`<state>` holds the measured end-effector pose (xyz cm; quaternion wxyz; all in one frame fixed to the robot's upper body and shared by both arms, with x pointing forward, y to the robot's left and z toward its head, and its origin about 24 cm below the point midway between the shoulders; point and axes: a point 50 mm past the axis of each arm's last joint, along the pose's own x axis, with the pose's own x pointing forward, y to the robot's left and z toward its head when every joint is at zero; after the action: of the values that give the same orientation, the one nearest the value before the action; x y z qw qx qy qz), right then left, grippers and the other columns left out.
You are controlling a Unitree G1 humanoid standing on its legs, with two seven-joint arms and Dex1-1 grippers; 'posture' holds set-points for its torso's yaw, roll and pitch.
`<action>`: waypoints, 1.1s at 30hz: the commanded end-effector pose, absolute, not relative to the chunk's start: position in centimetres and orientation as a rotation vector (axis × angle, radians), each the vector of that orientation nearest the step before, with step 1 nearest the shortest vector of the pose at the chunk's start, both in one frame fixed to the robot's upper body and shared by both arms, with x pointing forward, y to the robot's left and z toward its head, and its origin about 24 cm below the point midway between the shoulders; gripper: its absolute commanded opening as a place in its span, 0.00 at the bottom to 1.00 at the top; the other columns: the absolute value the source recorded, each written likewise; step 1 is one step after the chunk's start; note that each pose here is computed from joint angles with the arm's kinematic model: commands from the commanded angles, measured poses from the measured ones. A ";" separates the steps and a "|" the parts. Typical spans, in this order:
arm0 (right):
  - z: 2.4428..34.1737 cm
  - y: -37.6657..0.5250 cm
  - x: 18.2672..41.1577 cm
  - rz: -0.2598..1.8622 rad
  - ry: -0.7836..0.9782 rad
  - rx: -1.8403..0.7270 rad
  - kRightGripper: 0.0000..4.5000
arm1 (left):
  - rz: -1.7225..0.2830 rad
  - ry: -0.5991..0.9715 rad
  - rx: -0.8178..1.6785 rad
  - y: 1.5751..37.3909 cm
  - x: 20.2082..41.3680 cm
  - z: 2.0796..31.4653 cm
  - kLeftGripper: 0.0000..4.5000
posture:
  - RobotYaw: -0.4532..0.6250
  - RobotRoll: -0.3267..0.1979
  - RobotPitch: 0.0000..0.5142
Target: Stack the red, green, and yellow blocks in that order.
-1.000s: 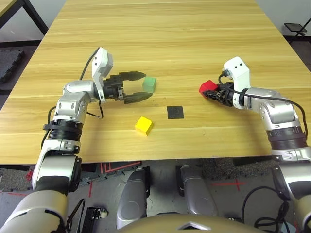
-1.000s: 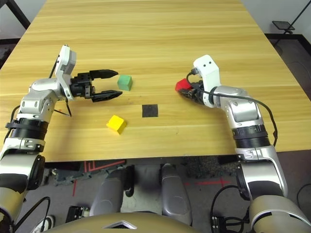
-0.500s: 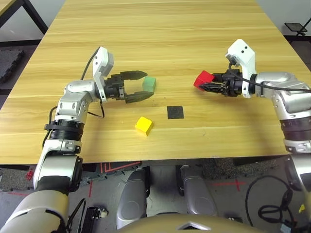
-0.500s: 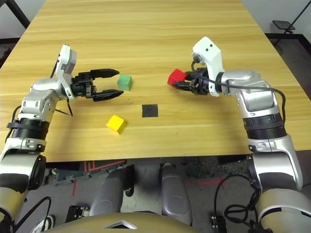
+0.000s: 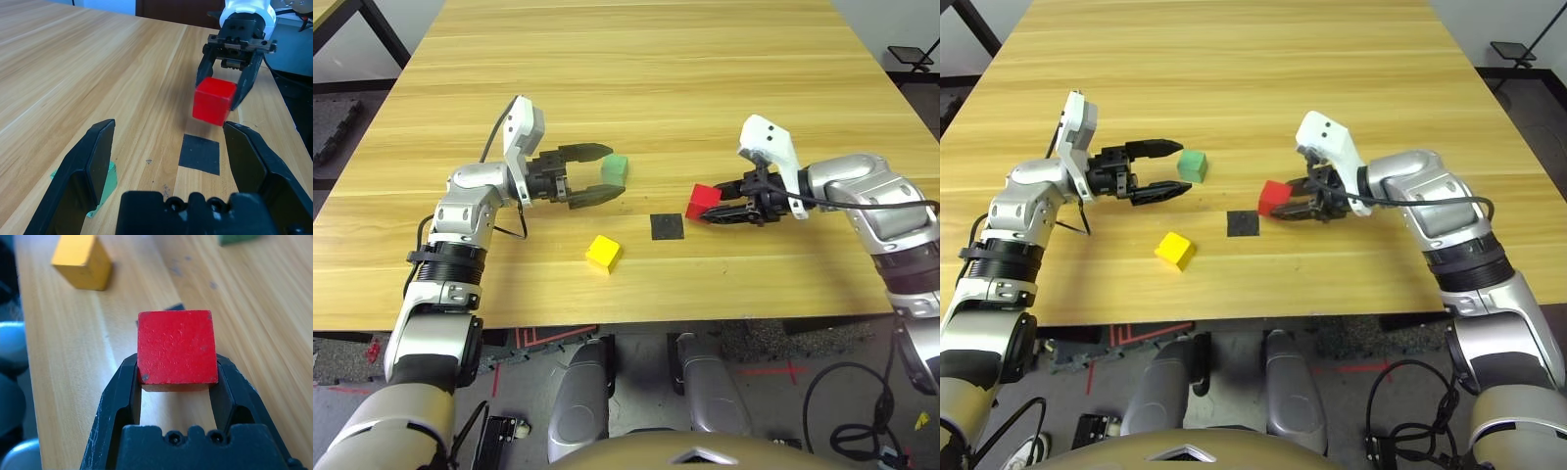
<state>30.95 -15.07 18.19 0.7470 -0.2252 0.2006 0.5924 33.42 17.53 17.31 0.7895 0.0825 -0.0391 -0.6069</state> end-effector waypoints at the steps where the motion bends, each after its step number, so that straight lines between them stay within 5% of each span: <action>1: 18.0 -14.1 31.1 1.367 0.433 -0.556 0.45 | -1.313 -0.073 0.193 17.5 33.2 17.2 1.00 | 0.69 0.47 0.34; 22: 16.4 -12.9 33.8 1.367 0.362 -0.647 0.45 | -1.294 -0.072 0.181 17.5 32.6 17.0 1.00 | 0.73 0.50 0.35; 33: 15.5 -12.5 33.2 1.394 0.374 -0.630 0.45 | -1.290 -0.071 0.175 17.4 32.7 17.0 1.00 | 0.73 0.49 0.36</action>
<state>33.46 -12.58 15.42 0.7081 -0.2811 0.1732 0.6242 32.87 17.25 17.16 0.7954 0.0812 -0.0361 -0.5995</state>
